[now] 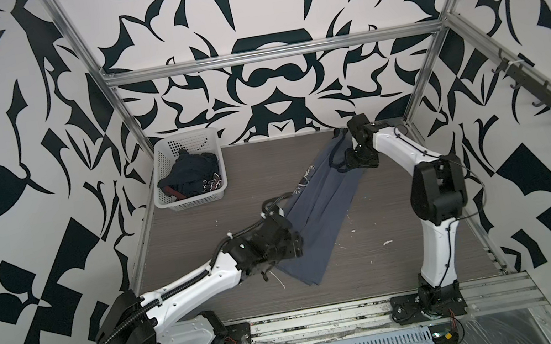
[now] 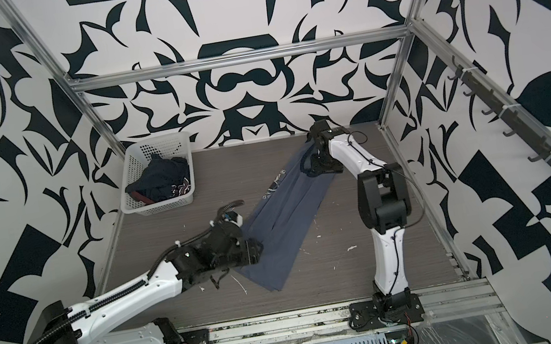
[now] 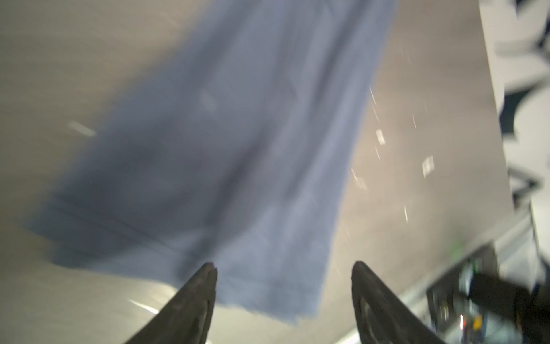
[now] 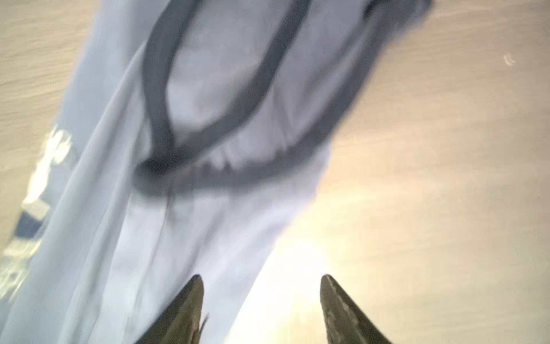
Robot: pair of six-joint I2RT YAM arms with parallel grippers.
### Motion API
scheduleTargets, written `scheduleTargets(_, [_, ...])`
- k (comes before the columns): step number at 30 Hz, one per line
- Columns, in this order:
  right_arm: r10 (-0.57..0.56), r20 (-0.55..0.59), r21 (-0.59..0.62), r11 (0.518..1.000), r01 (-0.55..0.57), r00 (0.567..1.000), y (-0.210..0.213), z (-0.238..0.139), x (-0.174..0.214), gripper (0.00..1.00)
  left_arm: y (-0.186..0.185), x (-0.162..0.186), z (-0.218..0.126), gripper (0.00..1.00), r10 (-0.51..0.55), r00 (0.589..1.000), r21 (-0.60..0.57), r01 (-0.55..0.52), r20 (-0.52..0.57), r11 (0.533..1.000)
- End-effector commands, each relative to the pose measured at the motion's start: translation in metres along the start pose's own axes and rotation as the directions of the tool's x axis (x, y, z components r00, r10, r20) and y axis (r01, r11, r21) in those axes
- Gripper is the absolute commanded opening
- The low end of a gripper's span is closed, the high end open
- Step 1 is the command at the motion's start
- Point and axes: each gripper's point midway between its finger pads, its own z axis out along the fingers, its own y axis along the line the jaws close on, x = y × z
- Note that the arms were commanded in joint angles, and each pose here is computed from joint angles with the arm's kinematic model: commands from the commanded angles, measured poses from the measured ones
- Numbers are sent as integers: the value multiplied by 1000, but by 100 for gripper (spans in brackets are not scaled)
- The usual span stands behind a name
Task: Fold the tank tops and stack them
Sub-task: 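Rotate the folded strip with both grippers so it points away from the robot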
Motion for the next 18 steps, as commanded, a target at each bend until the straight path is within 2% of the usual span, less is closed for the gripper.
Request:
scheduleTargets(1, [0, 4, -78, 997, 0, 1000, 27, 4, 28, 63, 39, -5, 22, 74, 0, 996, -69, -6, -92, 998])
scheduleTargets(6, [-28, -43, -115, 993, 23, 999, 47, 32, 51, 60, 66, -12, 56, 71, -43, 986, -103, 26, -164, 994])
scheduleTargets(10, [-69, -84, -84, 995, 62, 994, 52, 58, 56, 60, 75, 5, 71, 67, -46, 971, -128, 16, -235, 992])
scheduleTargets(15, [-99, -138, -42, 995, 94, 985, 52, 87, 58, 59, 82, 46, 69, 65, -71, 949, -152, 25, -308, 988])
scheduleTargets(18, [-115, -143, -50, 993, 109, 983, 60, 96, 54, 59, 77, 86, 65, 65, -56, 926, -158, -4, -374, 987])
